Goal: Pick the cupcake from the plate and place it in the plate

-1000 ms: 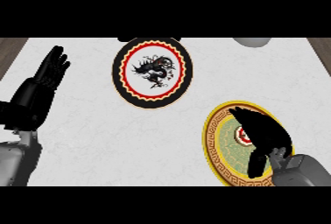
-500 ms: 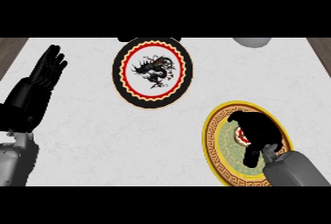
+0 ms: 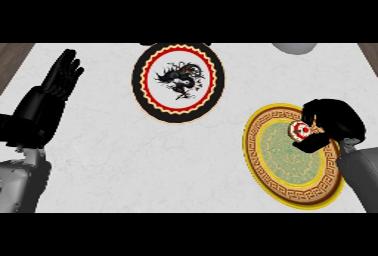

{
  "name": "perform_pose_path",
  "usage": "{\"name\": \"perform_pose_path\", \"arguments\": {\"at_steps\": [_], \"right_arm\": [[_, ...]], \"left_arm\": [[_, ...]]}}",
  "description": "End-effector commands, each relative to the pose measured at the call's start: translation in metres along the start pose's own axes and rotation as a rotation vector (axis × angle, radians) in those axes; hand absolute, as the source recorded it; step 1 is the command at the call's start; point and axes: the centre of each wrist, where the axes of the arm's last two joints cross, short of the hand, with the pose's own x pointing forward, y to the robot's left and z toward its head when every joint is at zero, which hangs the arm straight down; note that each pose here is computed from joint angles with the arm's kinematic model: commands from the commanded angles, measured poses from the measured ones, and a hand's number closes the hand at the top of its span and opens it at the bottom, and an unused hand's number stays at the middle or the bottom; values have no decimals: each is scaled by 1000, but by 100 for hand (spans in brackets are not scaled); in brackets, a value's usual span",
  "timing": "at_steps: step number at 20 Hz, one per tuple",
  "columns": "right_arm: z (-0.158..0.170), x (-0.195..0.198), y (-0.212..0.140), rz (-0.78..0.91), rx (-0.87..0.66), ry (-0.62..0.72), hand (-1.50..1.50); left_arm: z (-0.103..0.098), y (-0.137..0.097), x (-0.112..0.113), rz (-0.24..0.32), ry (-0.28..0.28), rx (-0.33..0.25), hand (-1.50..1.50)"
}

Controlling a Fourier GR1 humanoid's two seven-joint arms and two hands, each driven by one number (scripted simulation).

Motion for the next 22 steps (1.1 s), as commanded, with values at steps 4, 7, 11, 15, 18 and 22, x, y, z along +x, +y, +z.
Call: {"name": "perform_pose_path", "arguments": {"at_steps": [4,7,11,15,18,22], "right_arm": [[-33,-71,-42,15,-265,30,150],[-43,-66,-44,-27,-320,-53,150],[-40,-41,-55,-144,-372,-224,150],[-39,-14,-81,-269,-450,-435,150],[-37,16,-92,-390,-442,-556,150],[-19,53,-99,-454,-424,-646,150]], "left_arm": [[-5,0,-8,-2,-8,-13,0],[6,-13,-10,5,-3,-2,0],[-9,12,7,-1,18,26,0],[14,7,-17,-7,16,25,0],[10,-5,-15,-7,12,29,0],[10,7,-7,7,30,12,0]]}}
